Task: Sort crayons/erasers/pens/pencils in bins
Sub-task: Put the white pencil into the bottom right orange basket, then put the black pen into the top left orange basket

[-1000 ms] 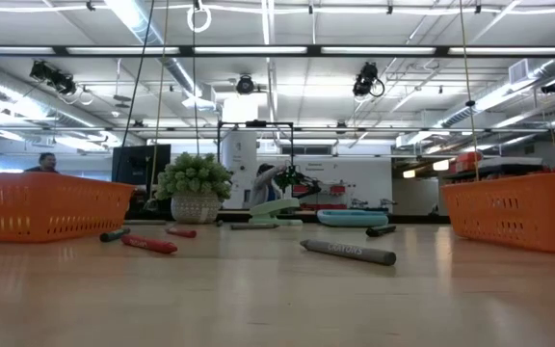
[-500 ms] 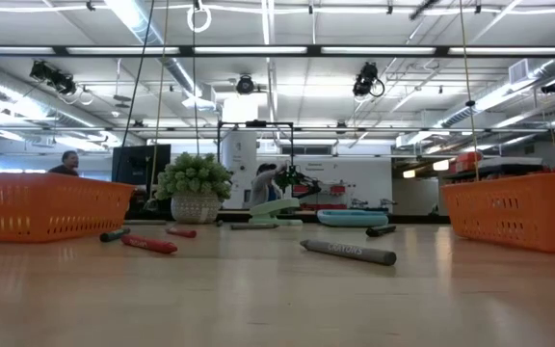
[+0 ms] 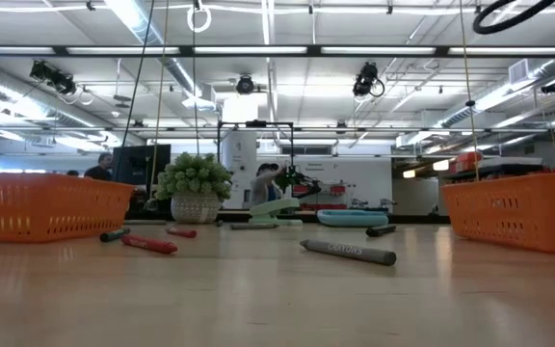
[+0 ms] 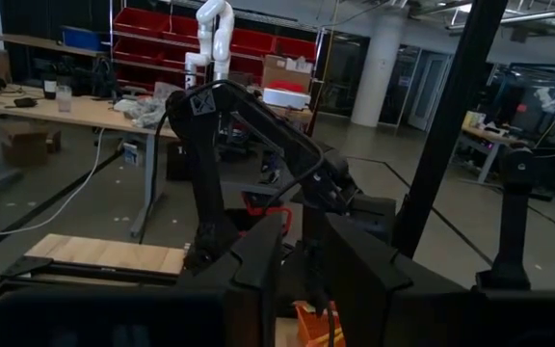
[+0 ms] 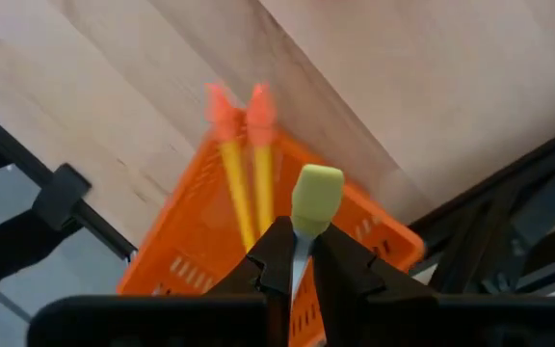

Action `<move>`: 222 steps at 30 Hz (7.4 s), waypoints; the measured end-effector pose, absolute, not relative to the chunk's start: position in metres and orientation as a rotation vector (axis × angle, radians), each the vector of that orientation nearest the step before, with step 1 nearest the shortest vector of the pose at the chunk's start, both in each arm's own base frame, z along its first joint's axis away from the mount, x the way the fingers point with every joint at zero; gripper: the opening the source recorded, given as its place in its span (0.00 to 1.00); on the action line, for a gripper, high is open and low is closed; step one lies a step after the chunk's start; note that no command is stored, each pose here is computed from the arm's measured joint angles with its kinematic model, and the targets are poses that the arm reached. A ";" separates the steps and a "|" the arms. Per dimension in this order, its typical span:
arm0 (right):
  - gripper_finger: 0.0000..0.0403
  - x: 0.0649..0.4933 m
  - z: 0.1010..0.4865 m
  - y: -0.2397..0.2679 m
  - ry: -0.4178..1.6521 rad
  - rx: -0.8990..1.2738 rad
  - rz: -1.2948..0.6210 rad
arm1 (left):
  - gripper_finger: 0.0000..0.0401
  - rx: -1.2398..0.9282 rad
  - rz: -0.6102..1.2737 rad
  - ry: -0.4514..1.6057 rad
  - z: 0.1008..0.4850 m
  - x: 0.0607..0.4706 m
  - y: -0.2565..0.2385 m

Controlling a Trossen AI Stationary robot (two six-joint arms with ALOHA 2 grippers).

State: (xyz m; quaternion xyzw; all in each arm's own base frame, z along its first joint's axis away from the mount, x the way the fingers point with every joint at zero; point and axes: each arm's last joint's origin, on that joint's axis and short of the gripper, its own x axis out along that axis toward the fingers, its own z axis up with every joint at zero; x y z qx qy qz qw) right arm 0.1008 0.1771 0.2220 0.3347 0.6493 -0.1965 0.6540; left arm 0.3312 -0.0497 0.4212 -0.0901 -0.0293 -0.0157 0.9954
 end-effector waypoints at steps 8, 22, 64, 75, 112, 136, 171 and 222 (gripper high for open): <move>0.09 0.100 0.222 0.178 1.437 0.750 -0.440 | 0.20 -0.180 -0.031 -0.058 0.421 0.331 -0.050; 0.09 0.101 0.222 0.177 1.376 0.745 -0.454 | 0.21 -0.180 -0.031 -0.058 0.421 0.331 -0.050; 0.19 0.101 0.202 0.175 1.341 0.787 -0.470 | 0.20 -0.179 -0.031 -0.057 0.421 0.331 -0.050; 0.19 0.102 0.202 0.174 1.303 0.768 -0.464 | 0.22 -0.180 -0.031 -0.057 0.421 0.331 -0.050; 0.22 0.108 0.226 0.182 1.221 0.894 -0.468 | 0.22 -0.179 -0.031 -0.057 0.421 0.331 -0.050; 0.43 0.169 0.252 0.109 0.876 0.973 -0.556 | 0.22 -0.340 -0.041 -0.084 0.424 0.331 -0.050; 0.43 0.358 0.231 -0.018 1.312 -0.342 0.153 | 0.23 -0.320 0.171 0.303 0.445 0.190 -0.002; 0.12 0.349 0.149 -0.038 1.409 -0.419 0.417 | 0.23 -0.532 0.275 0.377 0.437 0.177 -0.001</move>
